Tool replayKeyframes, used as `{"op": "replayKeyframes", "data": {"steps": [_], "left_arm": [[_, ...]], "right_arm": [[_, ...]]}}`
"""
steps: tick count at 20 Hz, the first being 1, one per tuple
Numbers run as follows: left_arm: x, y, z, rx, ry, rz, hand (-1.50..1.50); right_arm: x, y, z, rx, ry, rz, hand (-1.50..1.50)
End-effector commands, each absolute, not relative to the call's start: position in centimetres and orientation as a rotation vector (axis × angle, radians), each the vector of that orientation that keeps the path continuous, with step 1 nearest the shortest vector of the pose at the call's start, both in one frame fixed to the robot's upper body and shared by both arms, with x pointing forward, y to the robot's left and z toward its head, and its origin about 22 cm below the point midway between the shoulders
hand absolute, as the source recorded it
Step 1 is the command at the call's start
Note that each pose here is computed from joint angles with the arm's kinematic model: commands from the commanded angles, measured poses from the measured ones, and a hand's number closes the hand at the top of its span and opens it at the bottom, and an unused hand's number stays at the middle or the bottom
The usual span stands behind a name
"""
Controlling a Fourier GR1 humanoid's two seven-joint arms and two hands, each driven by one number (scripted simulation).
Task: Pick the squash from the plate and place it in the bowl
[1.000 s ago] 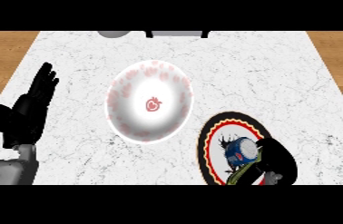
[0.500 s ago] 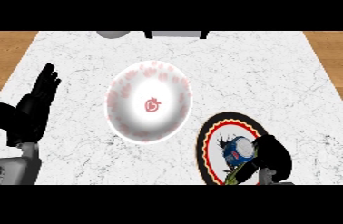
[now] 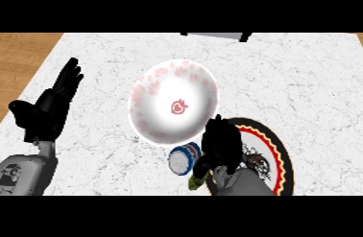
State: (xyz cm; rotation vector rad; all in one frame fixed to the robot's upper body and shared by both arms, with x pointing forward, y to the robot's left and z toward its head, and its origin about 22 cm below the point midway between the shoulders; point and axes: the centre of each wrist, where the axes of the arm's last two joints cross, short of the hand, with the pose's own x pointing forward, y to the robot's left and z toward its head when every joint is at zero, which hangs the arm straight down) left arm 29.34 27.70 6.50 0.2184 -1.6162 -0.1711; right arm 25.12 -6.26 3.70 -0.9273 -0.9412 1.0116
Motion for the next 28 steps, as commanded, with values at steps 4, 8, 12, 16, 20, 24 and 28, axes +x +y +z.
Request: {"op": "replayKeyframes", "data": {"steps": [4, 8, 12, 16, 20, 24, 28], "left_arm": [[30.3, 26.4, 6.4, 0.201, -1.611, -0.207, 0.0], [30.0, 27.1, 5.3, 0.221, -1.588, -0.177, 0.0], [30.5, 27.4, 5.8, 0.227, -1.578, -0.171, 0.0], [30.3, 27.7, 5.6, 0.246, -1.578, -0.177, 0.0], [30.5, 28.2, 6.3, 0.25, -1.575, -0.147, 0.0], [29.8, 28.3, 5.5, 0.256, -1.581, -0.147, 0.0], [30.4, 27.5, 6.2, 0.271, -1.595, -0.136, 0.0]], "right_arm": [[24.5, 0.4, 8.1, -1.07, -1.171, 1.074, 1.5], [24.7, 2.1, 12.1, -1.207, -1.336, 0.932, 1.5], [25.4, 3.1, 16.5, -1.24, -1.473, 0.751, 1.5], [25.4, 3.8, 18.1, -1.269, -1.455, 0.681, 1.5], [26.3, 4.3, 19.3, -1.257, -1.456, 0.611, 1.5], [28.0, 4.3, 19.7, -1.201, -1.44, 0.564, 1.5], [29.3, 4.2, 18.0, -1.174, -1.44, 0.541, 1.5]]}}
